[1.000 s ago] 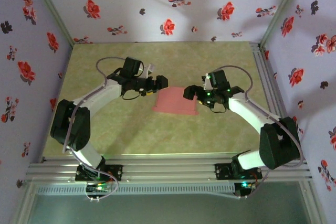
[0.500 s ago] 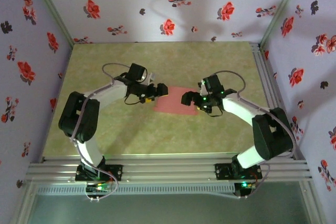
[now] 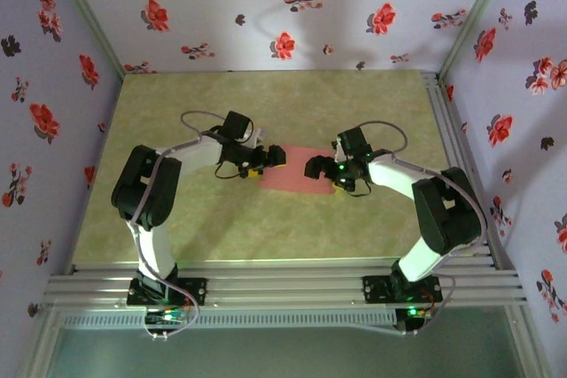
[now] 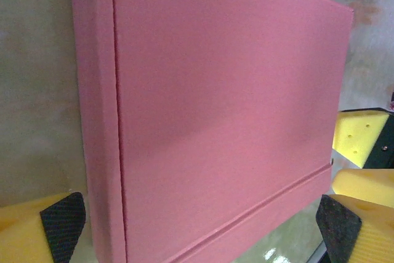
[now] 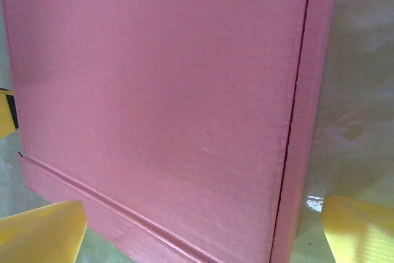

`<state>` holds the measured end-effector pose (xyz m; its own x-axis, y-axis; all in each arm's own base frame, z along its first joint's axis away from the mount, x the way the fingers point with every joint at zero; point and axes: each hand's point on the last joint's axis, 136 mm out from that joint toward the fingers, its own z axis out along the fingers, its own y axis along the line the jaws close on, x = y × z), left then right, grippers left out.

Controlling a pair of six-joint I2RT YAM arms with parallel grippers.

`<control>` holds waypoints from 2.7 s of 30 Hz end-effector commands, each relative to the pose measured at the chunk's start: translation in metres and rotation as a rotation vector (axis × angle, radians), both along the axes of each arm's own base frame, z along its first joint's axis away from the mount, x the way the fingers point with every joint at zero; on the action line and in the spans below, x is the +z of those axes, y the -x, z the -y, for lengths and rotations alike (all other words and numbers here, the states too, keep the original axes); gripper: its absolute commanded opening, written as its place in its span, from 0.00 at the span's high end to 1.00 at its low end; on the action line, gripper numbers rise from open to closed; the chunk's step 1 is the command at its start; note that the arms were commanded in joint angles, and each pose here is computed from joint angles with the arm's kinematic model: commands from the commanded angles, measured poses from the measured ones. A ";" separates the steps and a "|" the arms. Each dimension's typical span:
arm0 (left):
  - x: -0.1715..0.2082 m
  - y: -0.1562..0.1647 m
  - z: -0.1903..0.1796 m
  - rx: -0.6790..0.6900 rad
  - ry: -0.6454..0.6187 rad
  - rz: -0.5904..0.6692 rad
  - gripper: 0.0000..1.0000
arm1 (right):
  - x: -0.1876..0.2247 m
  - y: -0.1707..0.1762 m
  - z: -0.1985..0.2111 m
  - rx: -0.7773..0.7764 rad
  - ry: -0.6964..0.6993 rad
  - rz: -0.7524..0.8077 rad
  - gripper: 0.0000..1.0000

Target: Fold the paper box

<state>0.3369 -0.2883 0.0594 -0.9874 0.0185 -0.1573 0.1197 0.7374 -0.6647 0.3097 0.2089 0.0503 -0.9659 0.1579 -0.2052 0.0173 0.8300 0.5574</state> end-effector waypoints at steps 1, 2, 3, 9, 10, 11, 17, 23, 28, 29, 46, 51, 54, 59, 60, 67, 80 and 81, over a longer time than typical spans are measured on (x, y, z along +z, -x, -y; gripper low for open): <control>0.007 -0.009 0.008 -0.019 0.017 0.041 0.00 | 0.011 -0.018 -0.005 -0.007 -0.005 0.060 0.01; 0.008 -0.010 0.009 -0.018 0.020 0.045 0.00 | 0.012 -0.019 -0.006 -0.005 -0.005 0.064 0.01; 0.010 -0.010 0.010 -0.019 0.024 0.050 0.00 | 0.012 -0.020 -0.006 -0.005 -0.003 0.067 0.02; 0.019 -0.013 0.014 -0.021 0.049 0.061 0.00 | 0.013 -0.025 -0.008 0.007 -0.004 0.077 0.02; 0.020 -0.013 0.015 -0.023 0.055 0.059 0.00 | 0.015 -0.025 -0.008 0.007 -0.007 0.082 0.02; 0.020 -0.012 0.016 -0.024 0.058 0.058 0.00 | 0.016 -0.025 -0.008 0.009 -0.009 0.084 0.02; 0.039 -0.010 0.017 -0.030 0.091 0.080 0.00 | 0.035 -0.022 -0.007 0.016 -0.030 0.114 0.02; 0.067 -0.010 0.020 -0.044 0.132 0.120 0.00 | 0.058 -0.021 -0.005 0.032 -0.074 0.130 0.02; 0.086 -0.011 0.018 -0.046 0.156 0.148 0.00 | 0.077 -0.018 -0.004 0.050 -0.110 0.146 0.02; 0.089 -0.011 0.017 -0.046 0.160 0.153 0.00 | 0.080 -0.017 -0.003 0.051 -0.117 0.149 0.02; 0.128 -0.002 0.013 -0.029 0.223 0.191 0.00 | 0.118 -0.018 0.000 0.021 -0.205 0.174 0.02; 0.132 0.002 0.011 -0.021 0.233 0.199 0.00 | 0.125 -0.018 0.001 0.010 -0.227 0.181 0.02; 0.130 0.003 0.010 -0.016 0.235 0.195 0.00 | 0.127 -0.018 -0.001 0.008 -0.240 0.179 0.02; 0.122 0.006 0.009 -0.006 0.238 0.181 0.00 | 0.131 -0.018 -0.001 0.004 -0.250 0.182 0.01; 0.120 0.007 0.009 -0.005 0.239 0.180 0.00 | 0.132 -0.018 -0.001 0.003 -0.254 0.181 0.01; 0.113 0.008 0.009 0.002 0.239 0.164 0.00 | 0.126 -0.020 -0.004 -0.012 -0.271 0.154 0.01; 0.100 0.000 0.013 0.011 0.222 0.131 0.00 | 0.101 -0.028 -0.001 -0.064 -0.251 0.073 0.01; 0.100 -0.001 0.013 0.012 0.222 0.134 0.00 | 0.100 -0.029 -0.001 -0.066 -0.250 0.070 0.01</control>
